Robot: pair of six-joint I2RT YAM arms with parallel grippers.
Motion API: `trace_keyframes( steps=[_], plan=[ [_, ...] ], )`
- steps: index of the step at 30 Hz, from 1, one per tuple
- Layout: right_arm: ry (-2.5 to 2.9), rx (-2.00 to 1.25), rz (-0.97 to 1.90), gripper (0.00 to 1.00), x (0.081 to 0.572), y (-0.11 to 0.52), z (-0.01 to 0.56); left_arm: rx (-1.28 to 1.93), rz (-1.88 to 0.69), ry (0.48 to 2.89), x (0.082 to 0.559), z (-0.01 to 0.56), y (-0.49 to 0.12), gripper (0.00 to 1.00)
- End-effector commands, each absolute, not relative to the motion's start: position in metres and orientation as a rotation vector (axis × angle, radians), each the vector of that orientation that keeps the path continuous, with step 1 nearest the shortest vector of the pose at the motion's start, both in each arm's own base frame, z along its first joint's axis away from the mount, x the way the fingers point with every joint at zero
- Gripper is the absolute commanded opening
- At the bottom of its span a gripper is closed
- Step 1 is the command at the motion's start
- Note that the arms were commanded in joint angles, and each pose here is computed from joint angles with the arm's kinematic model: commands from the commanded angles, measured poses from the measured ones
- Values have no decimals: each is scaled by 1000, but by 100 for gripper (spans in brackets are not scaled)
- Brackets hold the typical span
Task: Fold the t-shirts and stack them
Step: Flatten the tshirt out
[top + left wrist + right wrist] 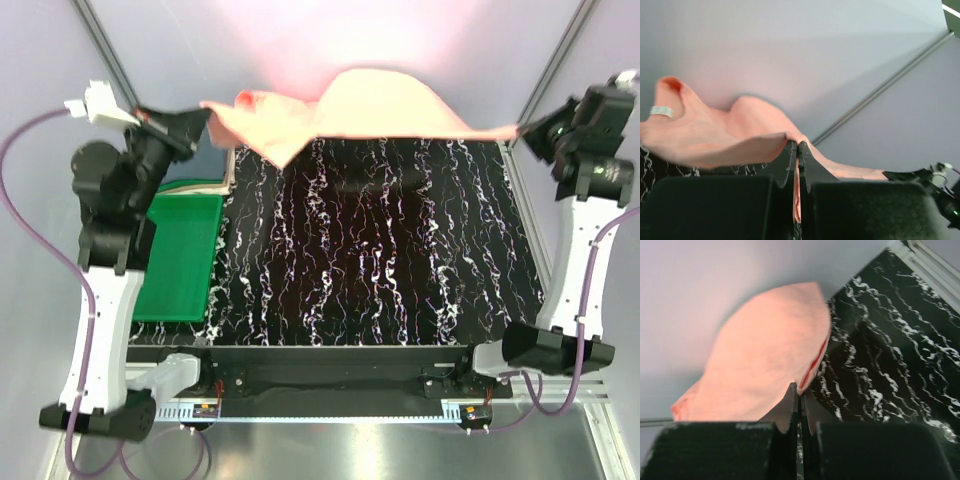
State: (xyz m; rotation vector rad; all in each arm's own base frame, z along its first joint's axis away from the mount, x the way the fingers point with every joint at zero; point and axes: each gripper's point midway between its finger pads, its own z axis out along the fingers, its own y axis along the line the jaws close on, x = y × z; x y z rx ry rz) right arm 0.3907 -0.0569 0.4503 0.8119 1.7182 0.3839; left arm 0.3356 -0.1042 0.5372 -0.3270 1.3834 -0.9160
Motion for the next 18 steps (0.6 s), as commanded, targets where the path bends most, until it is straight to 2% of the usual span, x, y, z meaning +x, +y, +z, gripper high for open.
trace_keyframes(
  steps=[1, 2, 3, 4, 5, 6, 7, 10, 13, 18],
  plan=[
    [1810, 848, 252, 0, 381, -72, 385, -300, -954, 1488, 327, 475, -116, 0],
    [1777, 826, 249, 0, 371, -70, 389, -317, -964, 1585, 329, 428, -122, 0],
    [1835, 869, 207, 0, 367, -74, 351, -311, -971, 1610, 325, 411, -125, 0],
    [1841, 895, 157, 0, 361, -81, 337, -302, -979, 1621, 314, 400, -126, 0],
    [1875, 918, 128, 0, 352, -82, 310, -312, -989, 1710, 311, 359, -130, 0],
    [1843, 912, 115, 0, 350, -85, 318, -311, -998, 1739, 305, 343, -132, 0],
    [1900, 944, 76, 0, 344, -87, 284, -324, -997, 1789, 295, 312, -132, 0],
    [1988, 1017, 25, 0, 325, -88, 230, -348, -992, 1838, 275, 270, -132, 0],
    [2054, 1089, -25, 0, 310, -89, 188, -412, -964, 1968, 260, 198, -130, 0],
    [2140, 1205, -101, 0, 295, -92, 137, -429, -975, 2122, 243, 142, -138, 0]
  ],
)
